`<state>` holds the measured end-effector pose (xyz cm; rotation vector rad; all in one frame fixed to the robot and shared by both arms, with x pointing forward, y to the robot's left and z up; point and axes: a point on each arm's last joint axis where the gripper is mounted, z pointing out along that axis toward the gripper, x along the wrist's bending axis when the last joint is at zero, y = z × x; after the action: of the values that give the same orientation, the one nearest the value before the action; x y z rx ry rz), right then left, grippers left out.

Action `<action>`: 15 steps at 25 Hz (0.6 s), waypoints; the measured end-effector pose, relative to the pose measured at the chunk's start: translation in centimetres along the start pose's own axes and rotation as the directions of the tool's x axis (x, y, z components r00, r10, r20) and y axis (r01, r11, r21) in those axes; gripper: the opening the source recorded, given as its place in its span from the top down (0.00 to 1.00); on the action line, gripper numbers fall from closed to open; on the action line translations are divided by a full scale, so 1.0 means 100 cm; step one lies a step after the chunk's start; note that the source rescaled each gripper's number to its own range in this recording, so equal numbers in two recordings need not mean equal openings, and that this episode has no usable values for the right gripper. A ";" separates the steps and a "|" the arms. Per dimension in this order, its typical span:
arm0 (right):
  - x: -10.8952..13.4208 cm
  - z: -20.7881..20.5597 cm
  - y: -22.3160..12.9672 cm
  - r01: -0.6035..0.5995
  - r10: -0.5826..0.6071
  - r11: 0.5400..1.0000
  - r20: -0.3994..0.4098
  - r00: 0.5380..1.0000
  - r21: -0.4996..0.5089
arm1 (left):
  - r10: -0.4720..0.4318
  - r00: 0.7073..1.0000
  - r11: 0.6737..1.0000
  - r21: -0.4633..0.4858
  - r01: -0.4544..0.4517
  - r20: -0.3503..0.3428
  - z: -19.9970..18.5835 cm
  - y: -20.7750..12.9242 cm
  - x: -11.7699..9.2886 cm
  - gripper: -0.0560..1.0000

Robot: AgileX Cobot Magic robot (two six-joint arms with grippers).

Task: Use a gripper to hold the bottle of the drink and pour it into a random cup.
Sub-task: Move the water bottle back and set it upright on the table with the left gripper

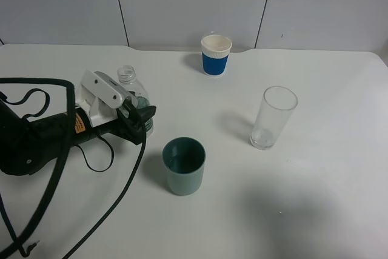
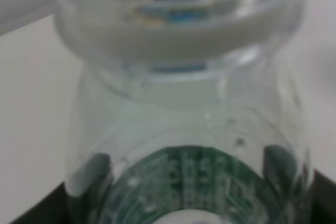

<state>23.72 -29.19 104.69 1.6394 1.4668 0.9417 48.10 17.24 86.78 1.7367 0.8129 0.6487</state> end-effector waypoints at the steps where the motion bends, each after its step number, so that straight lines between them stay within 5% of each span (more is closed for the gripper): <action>1: 0.000 0.000 0.000 0.000 0.000 1.000 0.000 1.000 0.000 | 0.000 1.000 1.000 0.005 0.000 0.000 0.000 0.000 0.000 0.80; 8: 0.000 0.000 0.000 0.000 0.000 1.000 0.000 1.000 0.000 | 0.000 1.000 1.000 -0.001 0.000 -0.013 -0.001 0.005 0.001 0.39; 15: 0.000 0.000 0.000 0.000 0.000 1.000 0.000 1.000 0.000 | -0.039 0.999 0.999 0.011 0.039 -0.030 -0.017 0.014 0.000 0.31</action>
<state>23.72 -29.19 104.69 1.6394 1.4668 0.9417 47.15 17.95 88.63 1.7209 0.8708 0.6461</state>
